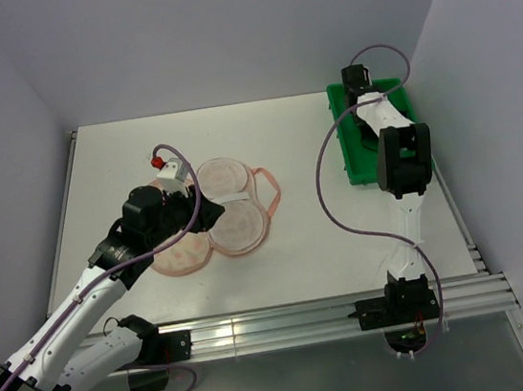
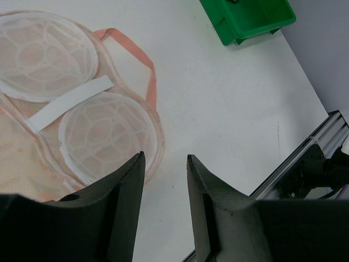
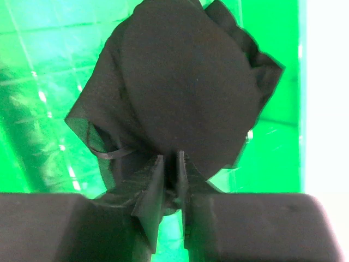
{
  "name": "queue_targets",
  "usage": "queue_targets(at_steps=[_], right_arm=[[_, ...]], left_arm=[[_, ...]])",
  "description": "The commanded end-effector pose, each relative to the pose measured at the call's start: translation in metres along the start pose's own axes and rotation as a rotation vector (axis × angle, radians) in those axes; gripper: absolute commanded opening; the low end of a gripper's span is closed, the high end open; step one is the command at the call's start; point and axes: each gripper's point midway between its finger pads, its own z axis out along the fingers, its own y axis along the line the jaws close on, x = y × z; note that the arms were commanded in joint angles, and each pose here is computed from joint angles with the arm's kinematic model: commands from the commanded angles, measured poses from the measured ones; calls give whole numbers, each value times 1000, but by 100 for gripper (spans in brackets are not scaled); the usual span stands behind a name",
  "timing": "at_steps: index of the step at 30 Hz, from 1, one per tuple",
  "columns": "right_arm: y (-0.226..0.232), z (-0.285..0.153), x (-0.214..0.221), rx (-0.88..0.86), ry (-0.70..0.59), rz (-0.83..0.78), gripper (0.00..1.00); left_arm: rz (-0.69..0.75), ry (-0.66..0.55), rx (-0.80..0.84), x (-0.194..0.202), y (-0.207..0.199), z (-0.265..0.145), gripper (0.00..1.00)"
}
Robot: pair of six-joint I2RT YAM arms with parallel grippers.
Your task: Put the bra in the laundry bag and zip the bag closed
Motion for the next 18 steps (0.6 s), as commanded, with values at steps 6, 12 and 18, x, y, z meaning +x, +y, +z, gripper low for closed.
queue_targets(at_steps=[6, 12, 18], right_arm=[[-28, -43, -43, 139, -154, 50, 0], [-75, -155, -100, 166, -451, 287, 0], [-87, -285, -104, 1, -697, 465, 0]], left_arm=[[24, -59, 43, -22, -12, -4, 43], [17, -73, 61, -26, -15, -6, 43], [14, -95, 85, -31, -19, -11, 43]])
